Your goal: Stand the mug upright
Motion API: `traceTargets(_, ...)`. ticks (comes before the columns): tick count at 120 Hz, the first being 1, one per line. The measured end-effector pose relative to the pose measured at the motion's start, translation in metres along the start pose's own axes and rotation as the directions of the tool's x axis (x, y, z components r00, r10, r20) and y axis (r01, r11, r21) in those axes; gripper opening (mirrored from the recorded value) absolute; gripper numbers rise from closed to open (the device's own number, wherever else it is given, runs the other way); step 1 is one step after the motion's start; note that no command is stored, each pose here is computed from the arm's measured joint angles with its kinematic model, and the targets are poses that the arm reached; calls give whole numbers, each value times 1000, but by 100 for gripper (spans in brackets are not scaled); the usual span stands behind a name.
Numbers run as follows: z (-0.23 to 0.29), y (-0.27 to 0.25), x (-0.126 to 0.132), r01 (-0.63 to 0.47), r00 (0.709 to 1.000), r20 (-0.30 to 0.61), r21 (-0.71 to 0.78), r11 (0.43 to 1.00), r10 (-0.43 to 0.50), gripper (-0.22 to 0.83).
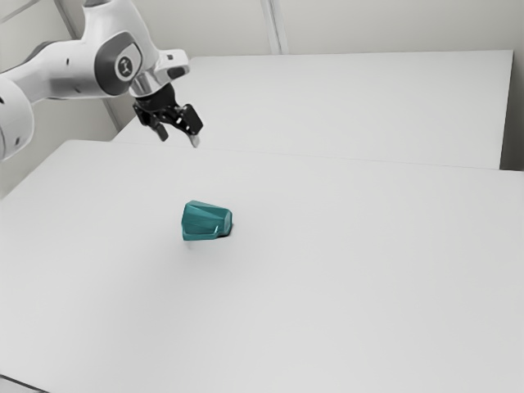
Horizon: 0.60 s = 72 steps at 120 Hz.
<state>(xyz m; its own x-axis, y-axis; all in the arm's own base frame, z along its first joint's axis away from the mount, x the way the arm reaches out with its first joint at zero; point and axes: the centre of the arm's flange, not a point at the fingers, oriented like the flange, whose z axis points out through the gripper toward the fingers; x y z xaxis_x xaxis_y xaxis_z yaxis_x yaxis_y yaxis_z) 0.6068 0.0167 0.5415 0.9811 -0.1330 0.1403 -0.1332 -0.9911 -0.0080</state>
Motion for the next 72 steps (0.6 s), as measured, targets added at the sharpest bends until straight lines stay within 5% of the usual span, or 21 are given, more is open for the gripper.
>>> traceTargets(20,-18,-10,-42,10,1000,-18,-71,997,-12,62)
traceTargets(31,-6,-46,-76,97,995,7,-147,984,-97,61)
traceTargets(48,29,-117,-131,293,956,74,-240,926,-283,62)
traceTargets(72,94,-126,-158,429,903,194,-367,826,-383,62)
